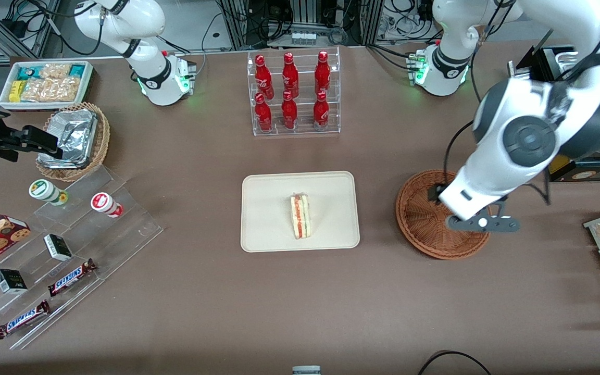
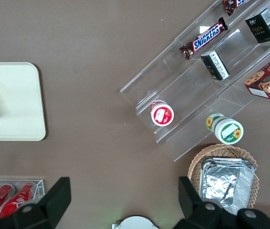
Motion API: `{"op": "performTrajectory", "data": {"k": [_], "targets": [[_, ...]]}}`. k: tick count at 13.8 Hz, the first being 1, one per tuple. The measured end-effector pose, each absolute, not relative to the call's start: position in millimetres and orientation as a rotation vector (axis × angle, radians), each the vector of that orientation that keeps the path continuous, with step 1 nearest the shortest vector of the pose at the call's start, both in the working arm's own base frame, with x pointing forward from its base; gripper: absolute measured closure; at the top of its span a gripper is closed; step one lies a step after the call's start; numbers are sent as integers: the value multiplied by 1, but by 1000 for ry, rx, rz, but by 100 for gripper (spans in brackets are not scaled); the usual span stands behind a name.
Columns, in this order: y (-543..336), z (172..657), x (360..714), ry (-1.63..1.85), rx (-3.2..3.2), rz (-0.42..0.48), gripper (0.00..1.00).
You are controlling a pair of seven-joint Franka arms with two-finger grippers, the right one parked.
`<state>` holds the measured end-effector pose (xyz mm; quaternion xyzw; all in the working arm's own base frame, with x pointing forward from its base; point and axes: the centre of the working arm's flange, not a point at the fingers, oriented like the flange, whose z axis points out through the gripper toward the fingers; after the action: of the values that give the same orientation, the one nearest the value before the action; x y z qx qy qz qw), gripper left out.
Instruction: Place sandwich from basket to tray
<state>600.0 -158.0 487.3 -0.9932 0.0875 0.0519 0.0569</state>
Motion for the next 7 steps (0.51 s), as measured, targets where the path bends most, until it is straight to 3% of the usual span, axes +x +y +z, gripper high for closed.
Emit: {"op": "performTrajectory", "data": {"k": [7], "targets": [[-74, 558, 566, 358, -3070, 275, 0]]}}
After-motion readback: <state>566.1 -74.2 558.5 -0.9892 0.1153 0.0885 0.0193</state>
